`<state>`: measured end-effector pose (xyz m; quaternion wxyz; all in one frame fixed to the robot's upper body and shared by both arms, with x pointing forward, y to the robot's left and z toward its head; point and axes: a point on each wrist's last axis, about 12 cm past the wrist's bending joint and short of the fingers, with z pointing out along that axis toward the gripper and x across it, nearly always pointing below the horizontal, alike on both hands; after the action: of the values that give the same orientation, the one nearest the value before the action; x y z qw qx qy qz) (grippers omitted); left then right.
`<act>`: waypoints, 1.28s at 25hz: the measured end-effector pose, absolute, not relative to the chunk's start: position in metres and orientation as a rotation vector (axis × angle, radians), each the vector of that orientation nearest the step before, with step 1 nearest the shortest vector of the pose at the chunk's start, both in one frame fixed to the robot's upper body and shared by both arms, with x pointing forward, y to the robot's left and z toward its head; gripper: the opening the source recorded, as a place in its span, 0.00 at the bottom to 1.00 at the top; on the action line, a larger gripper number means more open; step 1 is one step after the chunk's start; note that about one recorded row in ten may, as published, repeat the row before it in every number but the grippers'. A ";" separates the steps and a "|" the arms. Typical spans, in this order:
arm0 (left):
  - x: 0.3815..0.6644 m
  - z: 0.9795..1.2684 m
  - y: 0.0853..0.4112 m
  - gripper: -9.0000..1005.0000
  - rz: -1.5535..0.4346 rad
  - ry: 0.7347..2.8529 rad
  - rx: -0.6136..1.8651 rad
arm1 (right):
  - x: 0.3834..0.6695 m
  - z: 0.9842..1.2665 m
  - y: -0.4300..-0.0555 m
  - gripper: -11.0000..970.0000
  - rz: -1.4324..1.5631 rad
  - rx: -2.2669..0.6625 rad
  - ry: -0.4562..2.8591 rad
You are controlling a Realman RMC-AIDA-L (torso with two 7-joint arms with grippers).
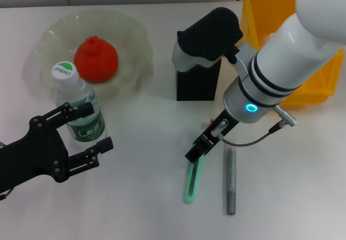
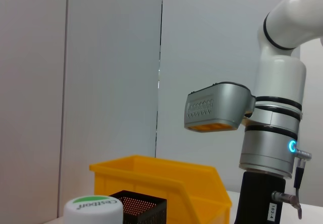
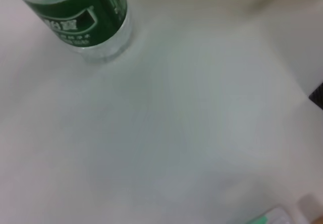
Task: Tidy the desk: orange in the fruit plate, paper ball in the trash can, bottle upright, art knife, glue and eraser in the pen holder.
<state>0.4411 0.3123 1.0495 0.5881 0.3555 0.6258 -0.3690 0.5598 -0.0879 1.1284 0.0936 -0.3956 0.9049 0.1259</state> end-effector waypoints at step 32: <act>0.440 1.049 0.313 0.78 -0.853 1.465 0.825 | 0.567 1.118 -0.086 0.36 0.394 -1.143 2.739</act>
<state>0.4404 0.3132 1.0486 0.5878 0.3541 0.6286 -0.3660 0.5667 -0.0856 1.1181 0.0739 -0.3807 0.9123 0.1313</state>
